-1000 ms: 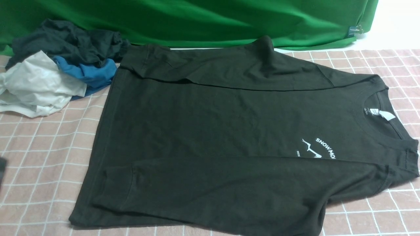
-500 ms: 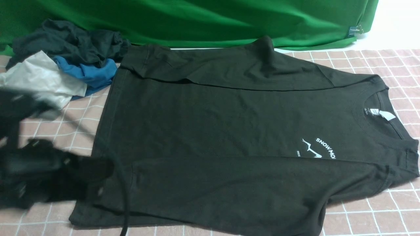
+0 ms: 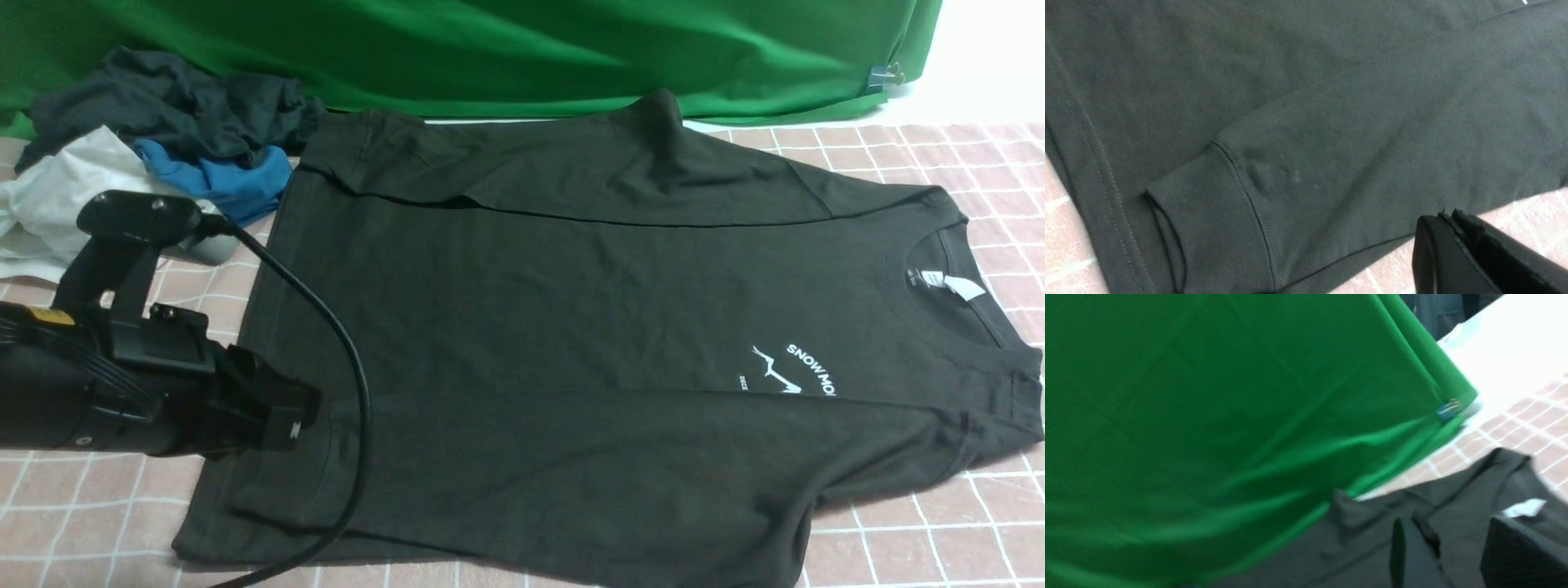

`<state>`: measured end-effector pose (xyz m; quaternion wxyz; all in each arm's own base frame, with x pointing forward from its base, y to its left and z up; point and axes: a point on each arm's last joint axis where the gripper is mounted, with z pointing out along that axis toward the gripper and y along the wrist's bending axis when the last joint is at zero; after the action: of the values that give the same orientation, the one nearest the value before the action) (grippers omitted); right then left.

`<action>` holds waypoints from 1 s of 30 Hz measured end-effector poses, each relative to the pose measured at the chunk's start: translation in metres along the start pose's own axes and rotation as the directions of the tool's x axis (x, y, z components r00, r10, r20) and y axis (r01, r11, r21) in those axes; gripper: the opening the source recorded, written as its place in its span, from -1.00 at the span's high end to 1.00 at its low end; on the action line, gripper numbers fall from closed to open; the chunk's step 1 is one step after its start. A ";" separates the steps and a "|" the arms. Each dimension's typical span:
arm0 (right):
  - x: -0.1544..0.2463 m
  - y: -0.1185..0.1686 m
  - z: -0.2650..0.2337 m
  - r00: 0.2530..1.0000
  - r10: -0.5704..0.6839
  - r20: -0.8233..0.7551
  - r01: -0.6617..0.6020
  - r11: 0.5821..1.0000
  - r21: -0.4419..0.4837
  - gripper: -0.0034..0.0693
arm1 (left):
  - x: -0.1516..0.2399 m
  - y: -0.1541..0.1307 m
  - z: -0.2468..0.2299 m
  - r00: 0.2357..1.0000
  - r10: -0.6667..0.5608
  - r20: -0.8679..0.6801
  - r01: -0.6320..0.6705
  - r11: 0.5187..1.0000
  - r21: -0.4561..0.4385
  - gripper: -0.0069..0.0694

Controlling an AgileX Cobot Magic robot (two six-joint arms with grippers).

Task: Fold a long-sleeved shirt over a pink coffee tablecloth.
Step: 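Grasp the left edge of the dark T-shirt lying flat on the table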

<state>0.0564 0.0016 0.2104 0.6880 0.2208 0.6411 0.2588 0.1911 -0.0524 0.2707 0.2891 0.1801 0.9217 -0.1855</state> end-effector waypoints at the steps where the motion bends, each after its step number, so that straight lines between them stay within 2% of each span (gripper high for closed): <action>1: 0.000 0.000 0.000 1.000 0.013 -0.001 -0.013 1.000 -0.001 0.26 | 0.000 0.000 0.000 1.000 0.001 -0.003 0.000 1.000 0.004 0.77; 3: 0.000 0.002 0.000 0.997 0.051 -0.051 -0.051 0.999 0.000 0.26 | 0.002 -0.004 0.000 1.000 0.017 -0.023 -0.016 0.999 0.040 0.77; 5: -0.005 0.012 0.000 0.990 0.026 -0.138 -0.028 1.000 -0.008 0.26 | 0.002 -0.007 0.001 0.999 0.028 -0.030 -0.026 0.998 0.061 0.77; 7: -0.019 0.032 0.003 0.964 -0.083 -0.254 0.071 0.996 -0.058 0.26 | 0.001 -0.012 0.002 0.998 0.046 -0.032 -0.044 0.995 0.086 0.77; 8: -0.028 0.045 0.005 0.927 -0.176 -0.330 0.149 0.983 -0.107 0.26 | 0.000 -0.016 0.002 0.997 0.065 -0.032 -0.061 0.993 0.099 0.77; 9: -0.029 0.048 0.006 0.919 -0.194 -0.344 0.163 0.980 -0.116 0.26 | -0.001 -0.018 0.002 0.997 0.072 -0.032 -0.068 0.992 0.104 0.77; 11: -0.047 0.080 0.014 0.755 -0.410 -0.512 0.313 0.911 -0.269 0.26 | -0.006 -0.028 0.001 0.991 0.125 -0.049 -0.117 0.983 0.139 0.77; 12: -0.045 0.079 0.015 0.737 -0.433 -0.518 0.330 0.900 -0.284 0.26 | -0.006 -0.028 0.002 0.990 0.127 -0.052 -0.119 0.983 0.140 0.77; 13: -0.049 0.092 0.019 0.637 -0.510 -0.577 0.373 0.860 -0.349 0.25 | -0.008 -0.027 0.002 0.987 0.140 -0.076 -0.130 0.983 0.129 0.77; 15: -0.050 0.102 0.022 0.525 -0.575 -0.627 0.381 0.818 -0.431 0.25 | -0.009 -0.020 0.005 0.984 0.127 -0.122 -0.116 0.989 0.094 0.77; 16: -0.050 0.103 0.023 0.513 -0.584 -0.629 0.384 0.811 -0.441 0.25 | -0.010 -0.018 0.006 0.983 0.123 -0.134 -0.112 0.990 0.083 0.77; 17: -0.050 0.110 0.025 0.439 -0.620 -0.650 0.384 0.784 -0.488 0.25 | -0.010 -0.007 0.010 0.978 0.107 -0.180 -0.101 0.994 0.040 0.77; 19: -0.048 0.116 0.027 0.373 -0.651 -0.661 0.378 0.758 -0.532 0.25 | -0.009 0.011 0.018 0.972 0.058 -0.226 -0.060 0.998 0.000 0.77; 21: -0.045 0.120 0.029 0.332 -0.675 -0.659 0.374 0.736 -0.565 0.25 | -0.008 0.027 0.026 0.968 0.005 -0.252 -0.009 1.000 -0.017 0.77; 25: -0.041 0.122 0.031 0.293 -0.690 -0.662 0.369 0.720 -0.588 0.25 | -0.007 0.058 0.043 0.967 -0.054 -0.248 0.044 0.998 -0.045 0.74; 30: -0.041 0.122 0.031 0.285 -0.707 -0.647 0.377 0.703 -0.603 0.25 | -0.010 0.083 0.067 0.971 0.003 -0.240 -0.023 0.996 -0.082 0.45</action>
<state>0.0768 0.0705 0.3216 0.3534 -0.2915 0.8703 0.1809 0.2662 -0.0123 0.2059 0.1843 0.1949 0.9557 -0.1214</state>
